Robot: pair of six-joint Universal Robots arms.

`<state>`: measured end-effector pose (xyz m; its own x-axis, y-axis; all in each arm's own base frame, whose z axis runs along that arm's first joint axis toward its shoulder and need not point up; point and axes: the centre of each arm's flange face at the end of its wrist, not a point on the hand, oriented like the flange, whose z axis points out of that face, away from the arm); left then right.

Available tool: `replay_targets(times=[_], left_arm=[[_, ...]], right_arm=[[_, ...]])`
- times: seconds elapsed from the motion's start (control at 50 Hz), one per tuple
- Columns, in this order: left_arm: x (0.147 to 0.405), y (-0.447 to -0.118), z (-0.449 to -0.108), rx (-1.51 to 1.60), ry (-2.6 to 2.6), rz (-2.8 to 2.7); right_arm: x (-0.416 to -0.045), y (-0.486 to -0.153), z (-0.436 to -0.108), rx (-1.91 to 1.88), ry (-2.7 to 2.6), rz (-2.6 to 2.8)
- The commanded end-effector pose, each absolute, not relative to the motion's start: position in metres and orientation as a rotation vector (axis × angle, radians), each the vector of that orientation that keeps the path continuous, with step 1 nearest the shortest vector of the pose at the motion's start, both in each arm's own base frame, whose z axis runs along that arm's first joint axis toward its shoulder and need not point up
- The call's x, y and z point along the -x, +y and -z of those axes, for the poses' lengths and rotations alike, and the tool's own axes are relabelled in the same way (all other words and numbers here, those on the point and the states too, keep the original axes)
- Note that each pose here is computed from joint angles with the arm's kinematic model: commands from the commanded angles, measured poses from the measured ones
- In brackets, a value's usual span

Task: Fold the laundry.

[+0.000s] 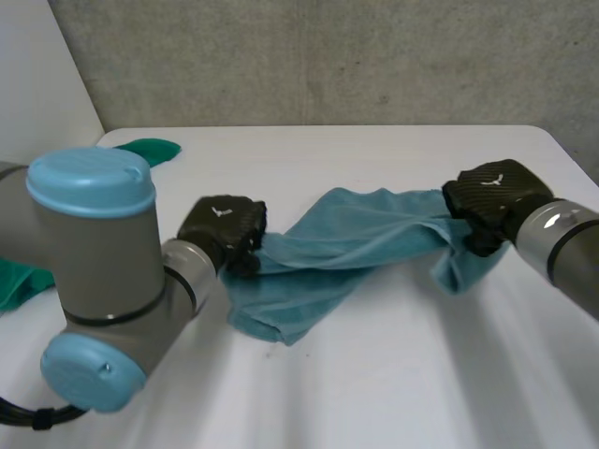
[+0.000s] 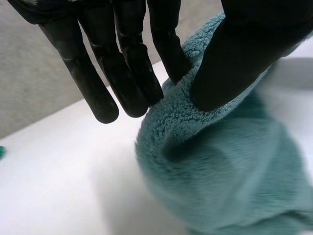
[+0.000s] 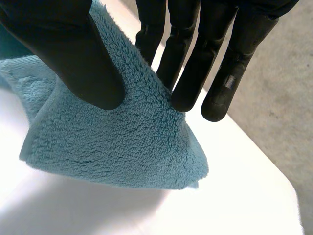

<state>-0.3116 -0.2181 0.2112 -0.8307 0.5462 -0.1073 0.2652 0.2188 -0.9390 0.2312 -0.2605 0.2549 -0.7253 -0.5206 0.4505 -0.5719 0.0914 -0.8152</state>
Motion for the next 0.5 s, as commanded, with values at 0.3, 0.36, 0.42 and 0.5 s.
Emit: replay_targets(times=[0.3,0.36,0.42,0.5], left_arm=[[0.293,-0.245,-0.238,0.815,-2.170,-1.726],[0.288,-0.255,-0.236,0.853,-2.150,-1.704],[0.281,-0.267,-0.233,0.852,-2.134,-1.666],[0.279,-0.275,-0.213,0.855,-2.182,-1.572]], right_arm=[[-0.229,-0.266,-0.239,-1.284,-2.269,-1.678],[-0.226,-0.266,-0.236,-1.294,-2.290,-1.673],[-0.223,-0.268,-0.234,-1.290,-2.304,-1.666],[-0.220,-0.268,-0.230,-1.291,-2.323,-1.655]])
